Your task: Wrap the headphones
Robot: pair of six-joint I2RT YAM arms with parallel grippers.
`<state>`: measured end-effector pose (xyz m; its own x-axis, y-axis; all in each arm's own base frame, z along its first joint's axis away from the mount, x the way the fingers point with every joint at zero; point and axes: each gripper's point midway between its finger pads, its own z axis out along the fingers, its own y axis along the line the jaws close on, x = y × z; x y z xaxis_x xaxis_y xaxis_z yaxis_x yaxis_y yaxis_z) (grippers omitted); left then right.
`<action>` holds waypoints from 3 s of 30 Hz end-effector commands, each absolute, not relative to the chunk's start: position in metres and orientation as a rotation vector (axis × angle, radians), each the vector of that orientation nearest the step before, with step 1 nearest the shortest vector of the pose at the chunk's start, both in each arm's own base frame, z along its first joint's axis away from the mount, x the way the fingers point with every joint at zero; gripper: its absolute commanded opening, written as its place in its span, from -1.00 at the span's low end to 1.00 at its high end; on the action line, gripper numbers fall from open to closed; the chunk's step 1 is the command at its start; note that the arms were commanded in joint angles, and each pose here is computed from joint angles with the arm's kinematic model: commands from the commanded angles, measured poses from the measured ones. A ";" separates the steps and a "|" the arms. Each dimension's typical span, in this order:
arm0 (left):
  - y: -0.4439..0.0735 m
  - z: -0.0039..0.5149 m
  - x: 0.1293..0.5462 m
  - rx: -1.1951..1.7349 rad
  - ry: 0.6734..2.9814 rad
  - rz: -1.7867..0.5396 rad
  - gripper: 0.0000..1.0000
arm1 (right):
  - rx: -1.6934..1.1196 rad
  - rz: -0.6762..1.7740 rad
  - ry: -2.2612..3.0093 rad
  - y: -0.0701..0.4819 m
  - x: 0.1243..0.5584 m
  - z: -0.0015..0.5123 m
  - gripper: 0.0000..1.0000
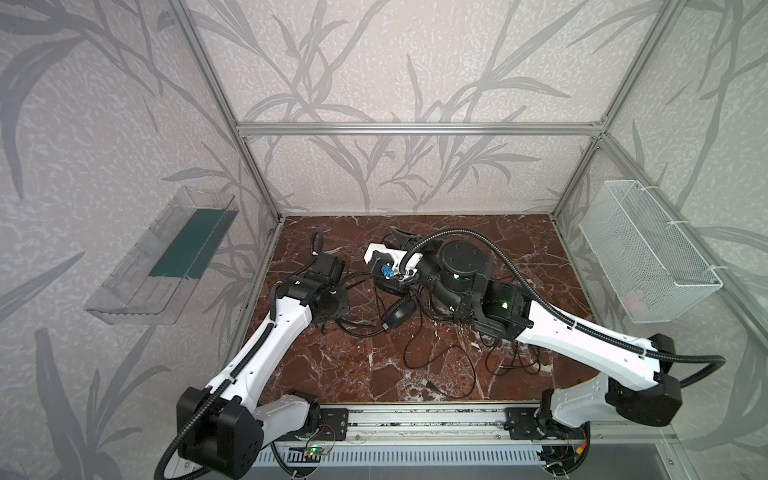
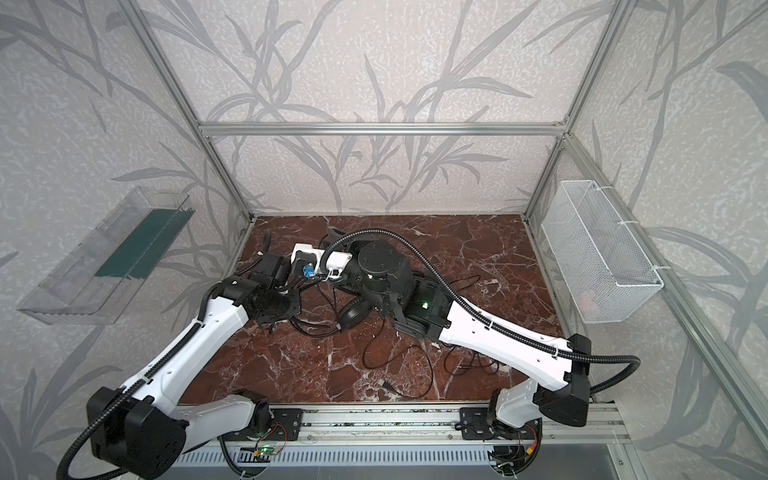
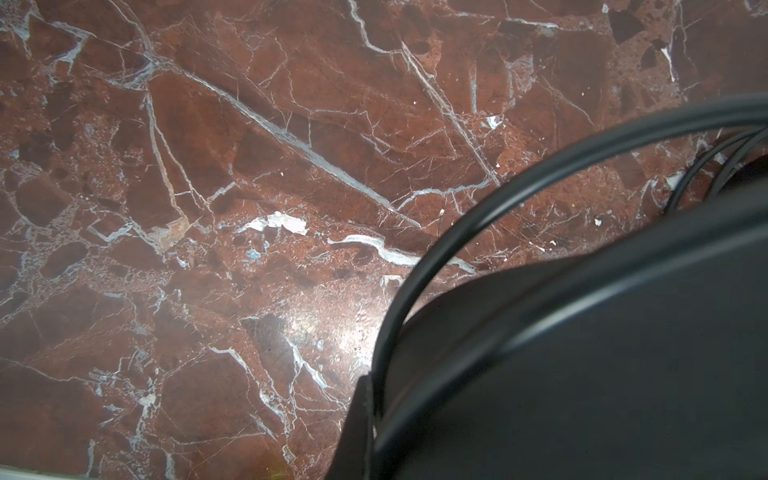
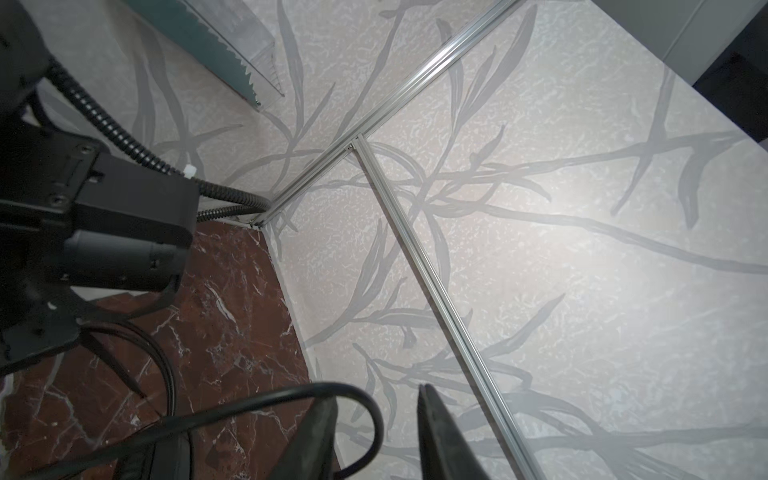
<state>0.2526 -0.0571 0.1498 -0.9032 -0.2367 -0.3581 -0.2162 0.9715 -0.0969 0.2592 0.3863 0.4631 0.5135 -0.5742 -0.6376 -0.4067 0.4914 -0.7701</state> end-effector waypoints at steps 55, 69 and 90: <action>-0.067 0.356 0.218 -0.299 2.349 -0.457 -1.00 | -0.880 0.521 1.343 0.289 0.185 0.275 0.41; -0.058 0.428 0.221 -0.343 2.139 -0.488 -1.00 | -0.844 0.846 1.353 0.395 0.205 0.227 0.47; -0.035 0.433 0.242 -0.461 2.066 -0.356 -1.00 | -0.960 0.863 1.569 0.424 0.188 0.125 -0.85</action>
